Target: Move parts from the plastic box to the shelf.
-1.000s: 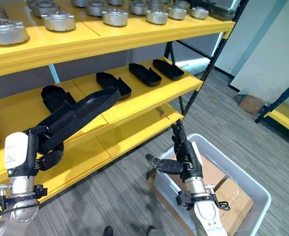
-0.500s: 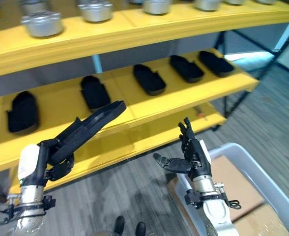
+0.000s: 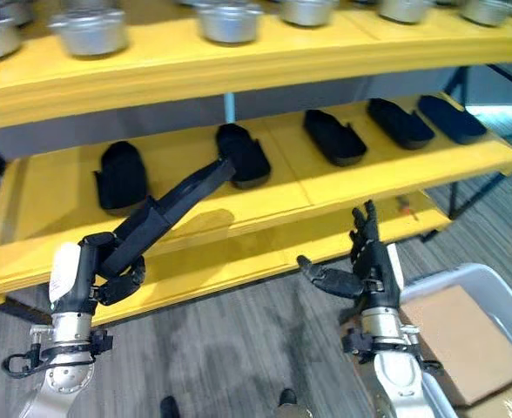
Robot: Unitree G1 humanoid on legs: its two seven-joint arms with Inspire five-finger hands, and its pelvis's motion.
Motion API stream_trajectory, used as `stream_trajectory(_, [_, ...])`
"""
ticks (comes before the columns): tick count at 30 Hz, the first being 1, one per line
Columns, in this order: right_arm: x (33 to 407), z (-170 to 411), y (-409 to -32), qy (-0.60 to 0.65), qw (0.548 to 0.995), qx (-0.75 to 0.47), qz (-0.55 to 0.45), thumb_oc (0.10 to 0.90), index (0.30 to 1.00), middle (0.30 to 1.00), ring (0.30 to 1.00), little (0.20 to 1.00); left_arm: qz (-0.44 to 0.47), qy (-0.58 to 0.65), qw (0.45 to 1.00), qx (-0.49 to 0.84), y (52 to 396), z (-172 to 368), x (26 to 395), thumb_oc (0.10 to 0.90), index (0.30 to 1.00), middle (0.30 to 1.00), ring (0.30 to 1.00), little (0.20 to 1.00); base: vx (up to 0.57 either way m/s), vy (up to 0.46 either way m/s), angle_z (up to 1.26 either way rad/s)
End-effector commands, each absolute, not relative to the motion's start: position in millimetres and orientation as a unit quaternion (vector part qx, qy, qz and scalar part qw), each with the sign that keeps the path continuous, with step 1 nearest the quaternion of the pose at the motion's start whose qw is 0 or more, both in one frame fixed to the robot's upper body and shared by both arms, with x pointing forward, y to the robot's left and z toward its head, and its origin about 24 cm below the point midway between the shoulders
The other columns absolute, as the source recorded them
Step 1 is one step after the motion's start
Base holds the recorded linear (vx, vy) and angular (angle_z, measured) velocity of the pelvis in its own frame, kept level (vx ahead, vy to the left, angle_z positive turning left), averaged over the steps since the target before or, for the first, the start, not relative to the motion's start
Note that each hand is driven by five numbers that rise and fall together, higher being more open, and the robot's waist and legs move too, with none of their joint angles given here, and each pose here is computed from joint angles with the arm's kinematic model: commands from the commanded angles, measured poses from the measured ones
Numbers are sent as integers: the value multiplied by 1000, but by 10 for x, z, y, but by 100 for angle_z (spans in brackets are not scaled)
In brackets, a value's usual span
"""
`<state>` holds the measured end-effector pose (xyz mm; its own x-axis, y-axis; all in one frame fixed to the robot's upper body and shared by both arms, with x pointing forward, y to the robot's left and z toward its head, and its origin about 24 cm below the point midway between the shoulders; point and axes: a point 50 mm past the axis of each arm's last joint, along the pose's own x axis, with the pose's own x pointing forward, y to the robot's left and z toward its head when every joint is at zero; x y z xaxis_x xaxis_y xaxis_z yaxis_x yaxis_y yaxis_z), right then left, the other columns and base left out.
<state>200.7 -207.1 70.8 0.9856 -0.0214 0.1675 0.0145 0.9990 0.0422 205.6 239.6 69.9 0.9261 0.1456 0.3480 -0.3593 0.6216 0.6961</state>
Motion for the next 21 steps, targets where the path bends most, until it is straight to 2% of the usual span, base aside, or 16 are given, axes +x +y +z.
stream_trajectory(1, [2143, 1260, -1975, -236, 971, 22, 20, 900, 1000, 1000, 1000, 1000, 181, -289, 848, 407, 2447, 1364, 2072, 400, 300, 300, 300, 300, 116, 352, 17])
stream_trajectory(11, [2203, 1240, -1774, -235, 971, 30, 40, 900, 1000, 1000, 1000, 1000, 196, -301, 833, 420, 2464, 1435, 2095, 400, 300, 300, 300, 300, 88, 329, 3])
stream_trajectory(21, [2205, 1240, -1787, -232, 970, 33, 61, 900, 1000, 1000, 1000, 1000, 182, -292, 849, 401, 2384, 1377, 2139, 400, 300, 300, 300, 300, 65, 41, -19])
